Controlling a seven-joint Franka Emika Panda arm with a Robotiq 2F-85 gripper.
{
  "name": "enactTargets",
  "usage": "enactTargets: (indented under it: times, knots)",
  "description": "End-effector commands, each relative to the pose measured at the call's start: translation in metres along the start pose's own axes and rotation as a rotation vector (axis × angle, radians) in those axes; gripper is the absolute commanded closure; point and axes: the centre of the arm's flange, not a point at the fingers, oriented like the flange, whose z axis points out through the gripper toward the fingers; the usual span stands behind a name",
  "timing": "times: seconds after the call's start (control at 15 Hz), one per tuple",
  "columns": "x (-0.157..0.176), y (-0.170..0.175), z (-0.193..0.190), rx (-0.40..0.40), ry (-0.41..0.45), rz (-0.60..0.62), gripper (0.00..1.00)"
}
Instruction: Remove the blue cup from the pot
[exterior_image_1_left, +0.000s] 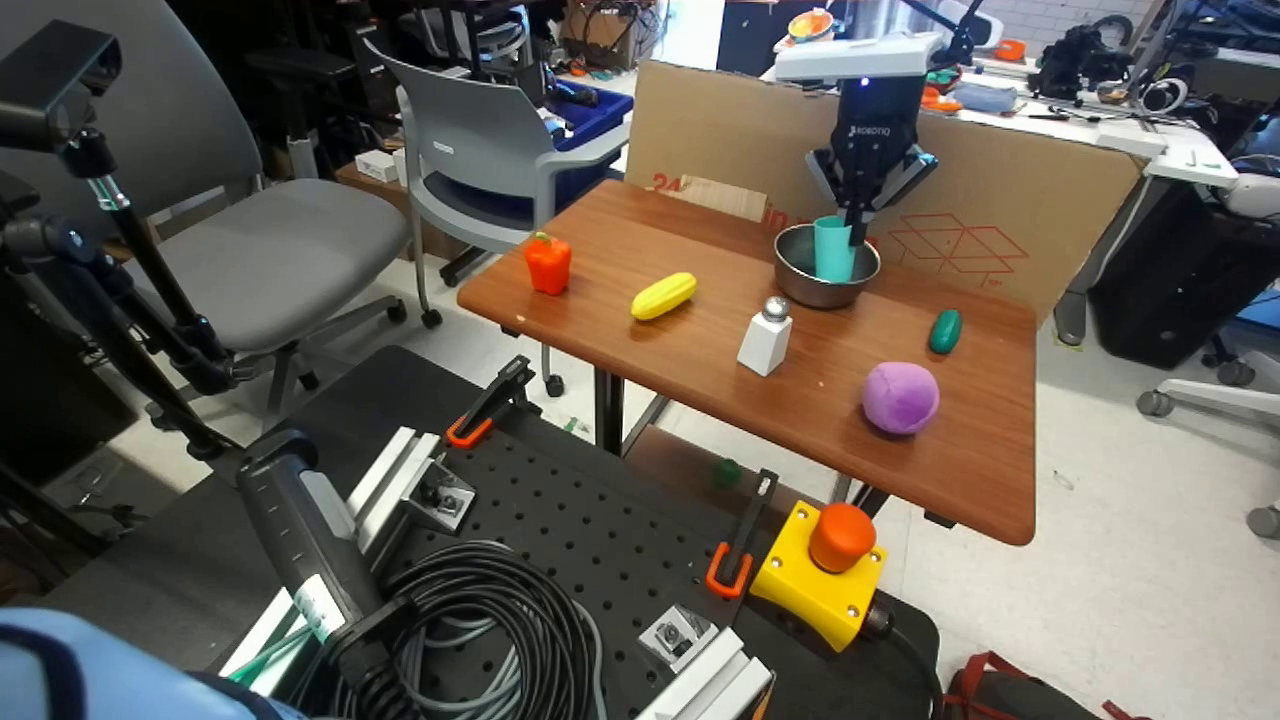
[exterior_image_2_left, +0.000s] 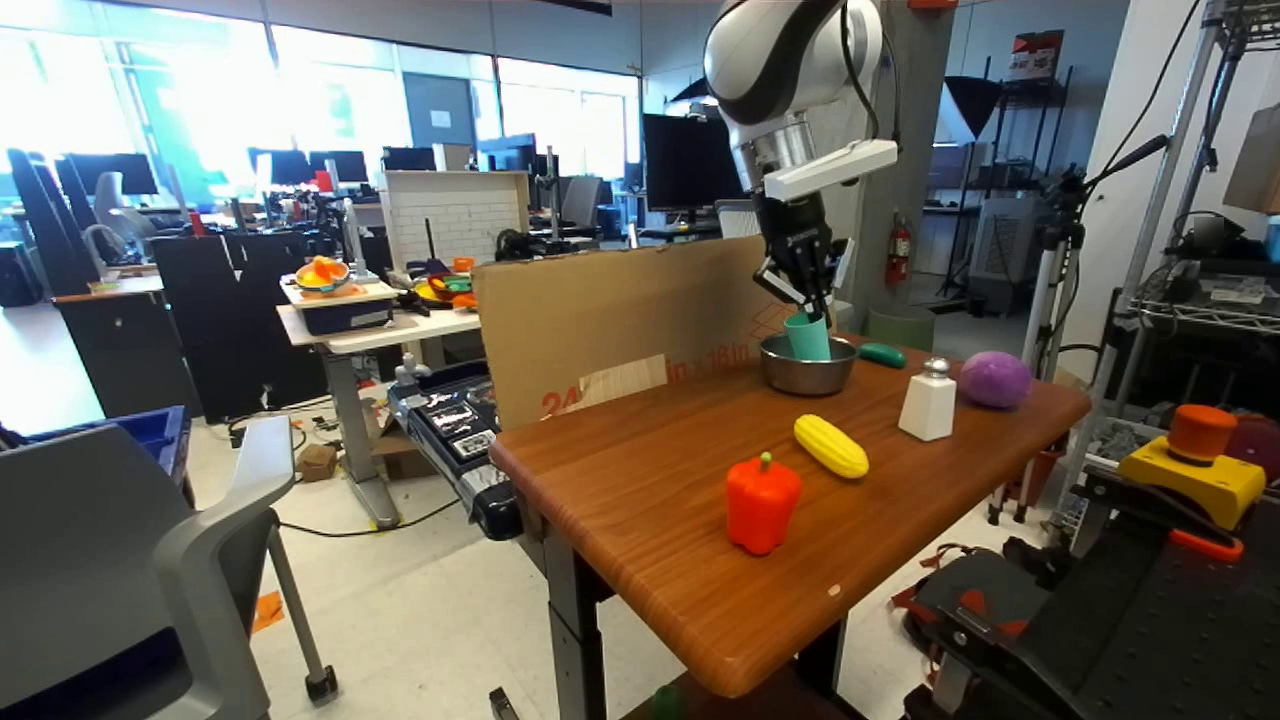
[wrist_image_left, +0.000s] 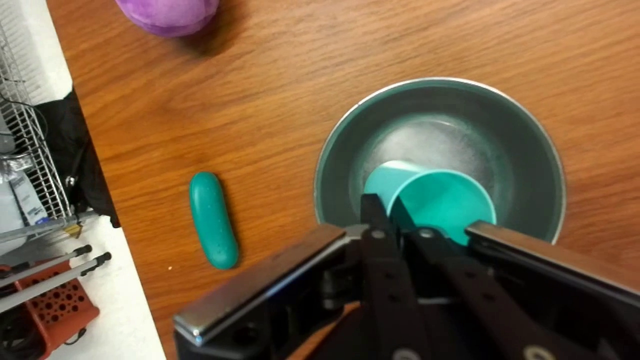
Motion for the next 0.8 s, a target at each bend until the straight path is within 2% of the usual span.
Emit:
enactTargets:
  times: [0.0, 0.33, 0.53, 0.73]
  knots:
    - [-0.029, 0.009, -0.039, 0.032, 0.037, 0.017, 0.99]
    - [-0.069, -0.016, -0.093, 0.117, 0.094, -0.034, 0.99]
    - [-0.089, -0.047, -0.107, 0.172, 0.11, -0.066, 0.99]
    - [-0.095, -0.086, -0.103, 0.233, 0.095, -0.066, 0.99]
